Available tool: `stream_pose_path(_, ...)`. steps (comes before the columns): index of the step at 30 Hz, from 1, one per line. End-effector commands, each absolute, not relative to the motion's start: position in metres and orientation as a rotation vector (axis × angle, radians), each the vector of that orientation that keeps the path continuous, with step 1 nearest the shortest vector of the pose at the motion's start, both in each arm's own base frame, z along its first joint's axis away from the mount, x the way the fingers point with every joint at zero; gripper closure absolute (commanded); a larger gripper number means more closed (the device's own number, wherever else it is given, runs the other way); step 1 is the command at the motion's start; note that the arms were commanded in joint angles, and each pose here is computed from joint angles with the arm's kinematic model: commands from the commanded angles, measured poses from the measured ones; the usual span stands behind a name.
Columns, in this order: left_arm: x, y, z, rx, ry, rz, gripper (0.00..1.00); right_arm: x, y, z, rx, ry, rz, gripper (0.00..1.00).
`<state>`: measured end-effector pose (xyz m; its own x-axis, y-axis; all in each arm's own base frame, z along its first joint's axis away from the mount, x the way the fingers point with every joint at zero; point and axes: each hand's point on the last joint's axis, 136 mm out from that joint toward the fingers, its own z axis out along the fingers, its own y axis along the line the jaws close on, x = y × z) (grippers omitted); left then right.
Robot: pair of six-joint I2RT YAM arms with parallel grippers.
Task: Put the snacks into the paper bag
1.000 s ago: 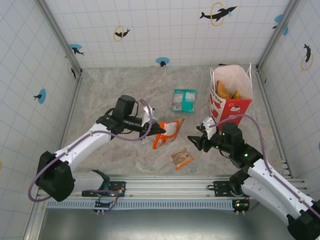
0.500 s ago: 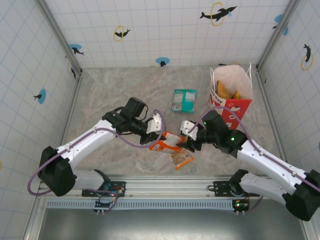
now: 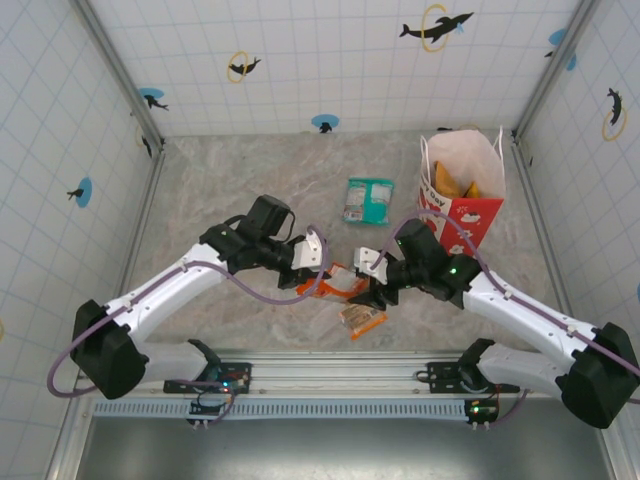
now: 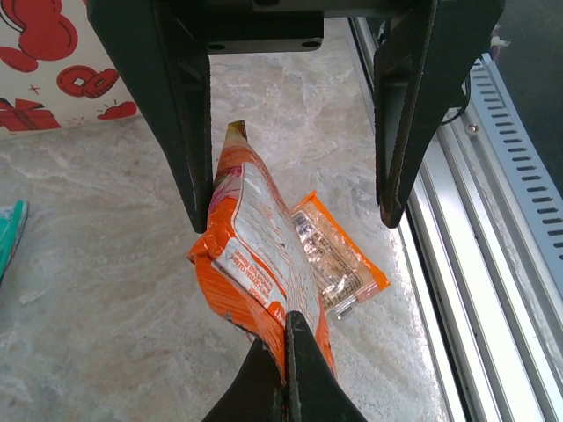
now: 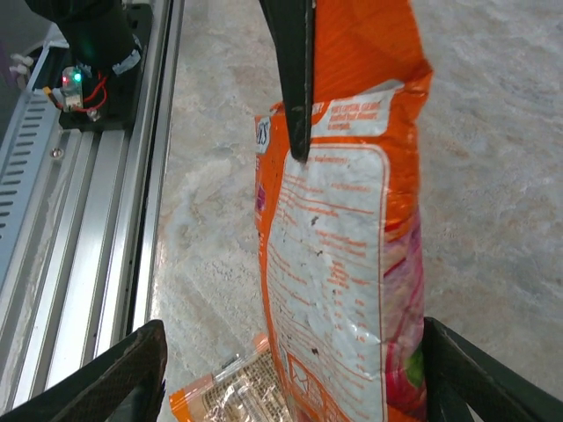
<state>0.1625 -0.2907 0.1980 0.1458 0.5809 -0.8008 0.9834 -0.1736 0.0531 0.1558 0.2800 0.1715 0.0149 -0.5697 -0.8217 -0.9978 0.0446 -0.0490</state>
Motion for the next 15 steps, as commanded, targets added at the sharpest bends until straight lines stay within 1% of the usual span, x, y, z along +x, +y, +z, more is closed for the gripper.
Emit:
stream_pose_path(1,0.163,-0.297,0.222,1.841,1.350,-0.820,1.00,0.160,0.285,0.179,-1.572,1.590,0.813,0.24)
stream_pose_path(5,0.165,-0.297,0.223,1.846,1.332,-0.786,1.00,0.163,0.286,0.181,-1.534,1.577,0.842,0.23)
stream_pose_path(10,0.170,-0.299,0.227,1.827,1.303,-0.744,1.00,0.157,0.289,0.172,-1.539,1.622,0.931,0.26)
stream_pose_path(15,0.181,-0.298,0.227,1.798,1.332,-0.668,1.00,0.157,0.288,0.168,-1.529,1.653,0.967,0.35)
